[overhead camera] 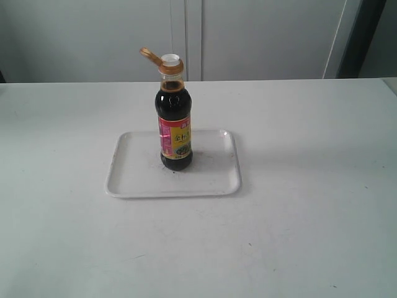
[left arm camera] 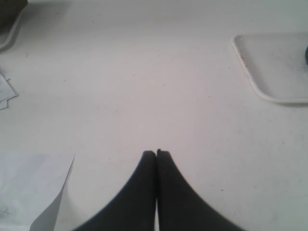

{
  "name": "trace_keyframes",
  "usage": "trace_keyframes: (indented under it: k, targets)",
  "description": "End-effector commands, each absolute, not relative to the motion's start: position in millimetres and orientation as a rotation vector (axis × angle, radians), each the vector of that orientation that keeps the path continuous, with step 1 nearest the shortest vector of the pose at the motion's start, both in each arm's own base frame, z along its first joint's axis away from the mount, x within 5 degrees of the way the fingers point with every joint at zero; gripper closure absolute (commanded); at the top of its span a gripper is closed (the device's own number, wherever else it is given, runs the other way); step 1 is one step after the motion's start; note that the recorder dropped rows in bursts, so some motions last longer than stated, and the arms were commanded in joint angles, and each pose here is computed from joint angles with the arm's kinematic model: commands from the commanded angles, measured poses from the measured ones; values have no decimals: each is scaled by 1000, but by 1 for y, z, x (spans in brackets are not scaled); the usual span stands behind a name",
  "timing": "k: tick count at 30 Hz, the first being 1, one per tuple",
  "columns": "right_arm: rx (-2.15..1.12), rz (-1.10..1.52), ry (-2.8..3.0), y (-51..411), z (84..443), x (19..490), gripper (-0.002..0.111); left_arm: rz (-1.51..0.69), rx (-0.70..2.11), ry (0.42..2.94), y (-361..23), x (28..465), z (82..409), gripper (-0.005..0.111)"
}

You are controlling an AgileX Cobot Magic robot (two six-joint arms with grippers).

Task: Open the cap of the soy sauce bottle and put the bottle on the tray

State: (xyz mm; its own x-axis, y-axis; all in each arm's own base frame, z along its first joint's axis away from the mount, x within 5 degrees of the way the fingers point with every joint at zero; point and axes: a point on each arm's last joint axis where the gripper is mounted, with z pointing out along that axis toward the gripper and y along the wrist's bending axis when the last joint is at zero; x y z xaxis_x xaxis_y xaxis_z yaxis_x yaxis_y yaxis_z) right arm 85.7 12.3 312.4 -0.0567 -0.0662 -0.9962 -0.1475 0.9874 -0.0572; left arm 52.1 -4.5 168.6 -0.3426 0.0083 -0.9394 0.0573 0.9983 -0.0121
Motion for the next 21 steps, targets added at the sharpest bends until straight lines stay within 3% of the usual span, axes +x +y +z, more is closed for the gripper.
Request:
trace_keyframes:
  k: [1, 21]
  targets:
    - [-158, 68, 1627, 12, 311, 85, 108, -62, 35, 1921, -5, 52, 167, 107]
    - [-158, 68, 1627, 12, 311, 85, 108, -61, 34, 1907, -5, 52, 169, 107]
